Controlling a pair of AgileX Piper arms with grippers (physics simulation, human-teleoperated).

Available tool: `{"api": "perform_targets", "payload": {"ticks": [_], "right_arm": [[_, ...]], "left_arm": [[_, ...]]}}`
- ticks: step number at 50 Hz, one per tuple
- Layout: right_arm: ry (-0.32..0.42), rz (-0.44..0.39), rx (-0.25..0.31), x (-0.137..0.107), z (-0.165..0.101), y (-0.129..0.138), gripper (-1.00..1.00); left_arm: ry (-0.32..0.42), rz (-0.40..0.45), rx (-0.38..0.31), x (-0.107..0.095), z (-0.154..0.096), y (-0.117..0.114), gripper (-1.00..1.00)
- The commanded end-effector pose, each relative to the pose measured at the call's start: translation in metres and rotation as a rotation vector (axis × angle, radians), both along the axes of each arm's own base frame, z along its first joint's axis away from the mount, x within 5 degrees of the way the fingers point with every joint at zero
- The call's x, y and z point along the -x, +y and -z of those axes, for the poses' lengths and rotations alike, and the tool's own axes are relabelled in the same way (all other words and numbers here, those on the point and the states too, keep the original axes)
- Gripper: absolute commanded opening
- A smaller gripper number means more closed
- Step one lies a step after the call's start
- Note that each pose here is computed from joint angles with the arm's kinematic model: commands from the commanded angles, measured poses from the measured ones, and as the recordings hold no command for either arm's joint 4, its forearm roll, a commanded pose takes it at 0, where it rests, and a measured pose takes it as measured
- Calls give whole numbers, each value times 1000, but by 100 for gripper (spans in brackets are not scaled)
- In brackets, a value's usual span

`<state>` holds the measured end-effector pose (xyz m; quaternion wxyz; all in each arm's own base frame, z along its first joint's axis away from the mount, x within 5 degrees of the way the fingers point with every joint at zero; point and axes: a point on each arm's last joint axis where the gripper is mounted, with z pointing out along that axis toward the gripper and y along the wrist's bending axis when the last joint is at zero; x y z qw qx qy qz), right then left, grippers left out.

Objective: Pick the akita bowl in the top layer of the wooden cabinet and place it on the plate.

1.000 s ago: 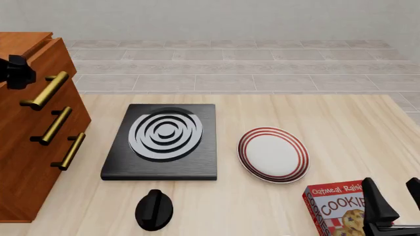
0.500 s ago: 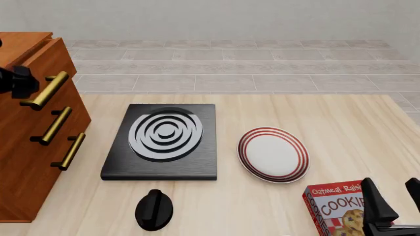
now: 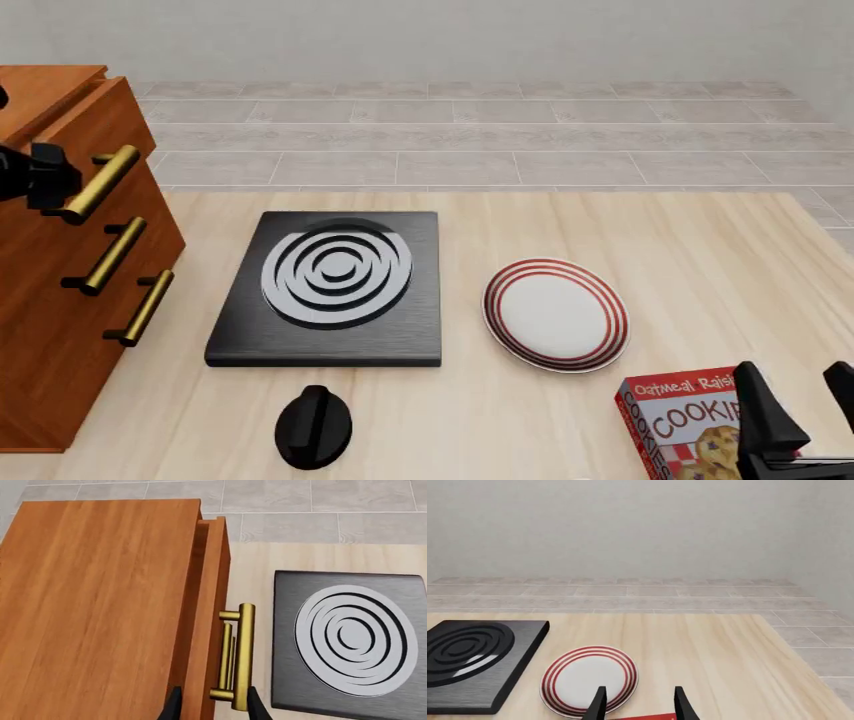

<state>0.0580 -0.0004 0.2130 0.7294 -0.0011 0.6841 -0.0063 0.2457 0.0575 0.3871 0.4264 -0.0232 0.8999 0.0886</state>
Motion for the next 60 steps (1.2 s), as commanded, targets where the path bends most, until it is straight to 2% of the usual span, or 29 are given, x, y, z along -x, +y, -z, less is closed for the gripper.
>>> {"api": "perform_targets", "payload": {"ticks": [1, 22, 60], "right_arm": [[0, 0, 0, 0, 0, 0, 100], [1, 0, 0, 0, 0, 0, 100], [2, 4, -1, -1, 0, 0, 100]], "left_arm": [[65, -22, 36, -4, 23, 2, 100], [74, 29, 97, -13, 21, -24, 100], [71, 40, 200, -17, 22, -51, 100]]}}
